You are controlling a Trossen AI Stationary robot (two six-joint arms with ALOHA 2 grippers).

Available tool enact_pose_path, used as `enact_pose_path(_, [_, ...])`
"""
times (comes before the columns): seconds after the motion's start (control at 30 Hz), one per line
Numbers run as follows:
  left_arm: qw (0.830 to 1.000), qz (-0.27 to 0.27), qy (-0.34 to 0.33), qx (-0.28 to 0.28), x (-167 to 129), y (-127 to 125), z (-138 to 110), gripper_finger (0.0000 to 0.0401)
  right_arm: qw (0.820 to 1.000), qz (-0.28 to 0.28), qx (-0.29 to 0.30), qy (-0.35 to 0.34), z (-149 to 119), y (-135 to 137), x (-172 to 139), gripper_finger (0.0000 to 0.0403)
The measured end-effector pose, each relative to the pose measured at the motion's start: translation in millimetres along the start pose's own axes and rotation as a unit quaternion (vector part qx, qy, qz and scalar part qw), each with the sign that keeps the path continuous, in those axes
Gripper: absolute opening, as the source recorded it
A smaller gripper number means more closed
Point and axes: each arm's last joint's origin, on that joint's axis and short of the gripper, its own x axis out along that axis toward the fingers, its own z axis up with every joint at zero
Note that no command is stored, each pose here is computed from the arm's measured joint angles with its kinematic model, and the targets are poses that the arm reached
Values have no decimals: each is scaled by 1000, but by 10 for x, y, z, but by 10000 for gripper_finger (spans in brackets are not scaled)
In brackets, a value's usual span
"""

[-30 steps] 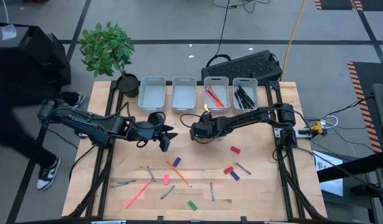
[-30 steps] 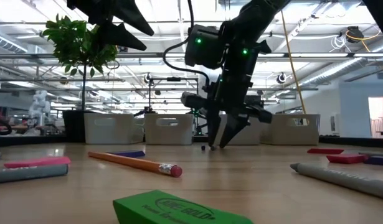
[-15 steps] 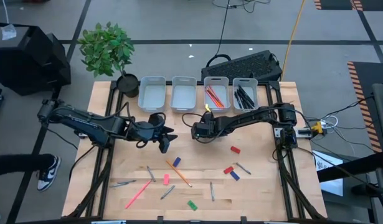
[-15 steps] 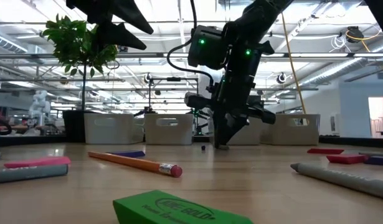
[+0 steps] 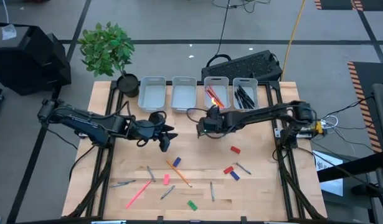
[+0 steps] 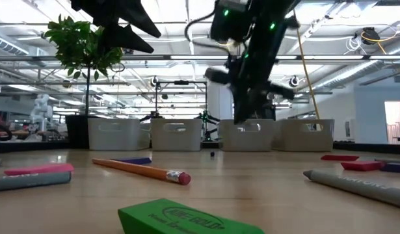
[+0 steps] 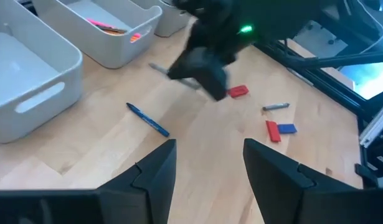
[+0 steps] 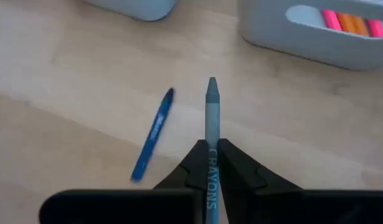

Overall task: Sort crayons/erasers/pens/pencils in bins
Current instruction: Put the gray crayon into the middle left gray bin

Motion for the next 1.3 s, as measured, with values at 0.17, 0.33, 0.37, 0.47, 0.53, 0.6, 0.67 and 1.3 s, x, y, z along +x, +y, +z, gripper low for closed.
enact_pose_path(0.17, [1000,5,-15,4,-31,69,85,191,996,70,-16,-45,195,-2,-353,17])
enact_pose_path(0.33, [999,-1,-41,12,-165,162,220,191,988,120,-26,-90,513,28,-514,17])
enact_pose_path(0.37, [999,-2,-49,15,-199,180,249,191,987,129,-29,-95,599,51,-540,17])
enact_pose_path(0.47, [997,-1,-69,29,-304,228,316,191,980,150,-47,-119,869,151,-575,17])
enact_pose_path(0.53, [996,-4,-80,36,-369,244,346,191,977,156,-56,-135,1045,212,-555,17])
enact_pose_path(0.6, [995,-6,-89,37,-440,264,370,191,974,164,-61,-146,1224,279,-512,18])
enact_pose_path(0.67, [994,-13,-103,31,-512,272,398,191,972,166,-68,-151,1384,327,-451,18])
enact_pose_path(1.3, [989,-37,-144,-21,-784,310,463,191,981,99,-143,-83,1789,556,990,18])
